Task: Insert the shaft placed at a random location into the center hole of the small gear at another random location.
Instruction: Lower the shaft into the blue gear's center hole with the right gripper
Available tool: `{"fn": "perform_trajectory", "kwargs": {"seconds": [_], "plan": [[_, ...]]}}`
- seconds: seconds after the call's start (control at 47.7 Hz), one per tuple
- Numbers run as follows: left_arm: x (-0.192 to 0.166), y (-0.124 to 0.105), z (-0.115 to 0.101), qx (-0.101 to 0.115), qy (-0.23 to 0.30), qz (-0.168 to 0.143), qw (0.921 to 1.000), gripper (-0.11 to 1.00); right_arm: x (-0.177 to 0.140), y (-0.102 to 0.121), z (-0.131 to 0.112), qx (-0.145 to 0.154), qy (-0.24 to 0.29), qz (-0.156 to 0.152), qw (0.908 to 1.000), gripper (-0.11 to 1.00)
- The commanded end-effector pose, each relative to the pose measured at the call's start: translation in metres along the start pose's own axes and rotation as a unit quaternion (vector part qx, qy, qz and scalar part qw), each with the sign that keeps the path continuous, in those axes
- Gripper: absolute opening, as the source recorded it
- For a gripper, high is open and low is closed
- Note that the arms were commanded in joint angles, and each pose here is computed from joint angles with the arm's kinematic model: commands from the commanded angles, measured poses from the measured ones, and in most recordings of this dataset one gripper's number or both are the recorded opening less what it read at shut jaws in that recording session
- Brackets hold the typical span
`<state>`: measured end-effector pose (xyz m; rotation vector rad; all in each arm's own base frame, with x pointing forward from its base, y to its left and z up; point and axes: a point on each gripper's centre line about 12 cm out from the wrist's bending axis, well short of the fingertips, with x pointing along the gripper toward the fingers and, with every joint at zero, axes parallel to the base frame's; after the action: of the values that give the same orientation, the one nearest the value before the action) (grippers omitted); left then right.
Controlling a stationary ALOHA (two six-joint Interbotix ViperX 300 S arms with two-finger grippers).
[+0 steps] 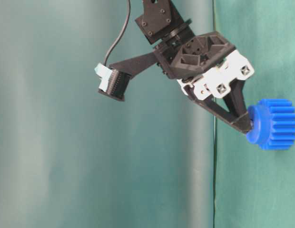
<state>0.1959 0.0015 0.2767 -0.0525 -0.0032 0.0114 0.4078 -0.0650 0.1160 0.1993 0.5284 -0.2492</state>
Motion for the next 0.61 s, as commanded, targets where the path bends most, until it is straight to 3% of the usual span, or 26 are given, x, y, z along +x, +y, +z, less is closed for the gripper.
{"fn": "perform_trajectory", "kwargs": {"seconds": [0.0,0.44,0.482,0.587], "plan": [[0.0013,0.0001,0.0036,-0.001,-0.005,0.001,1.0000,0.00,-0.0019,0.0017,0.0083,0.002,-0.014,0.002,0.9999,0.16],[0.0013,0.0002,0.0034,-0.002,-0.005,0.001,1.0000,0.00,-0.0021,0.0029,0.0070,0.001,-0.011,0.003,0.9999,0.17],[0.0010,0.0002,0.0031,-0.002,-0.005,0.001,1.0000,0.00,-0.0020,0.0031,0.0076,0.001,-0.012,0.004,0.9999,0.24],[0.0012,0.0002,0.0030,-0.001,-0.005,0.001,1.0000,0.00,-0.0020,0.0036,0.0075,0.001,-0.012,0.004,0.9999,0.55]]}}
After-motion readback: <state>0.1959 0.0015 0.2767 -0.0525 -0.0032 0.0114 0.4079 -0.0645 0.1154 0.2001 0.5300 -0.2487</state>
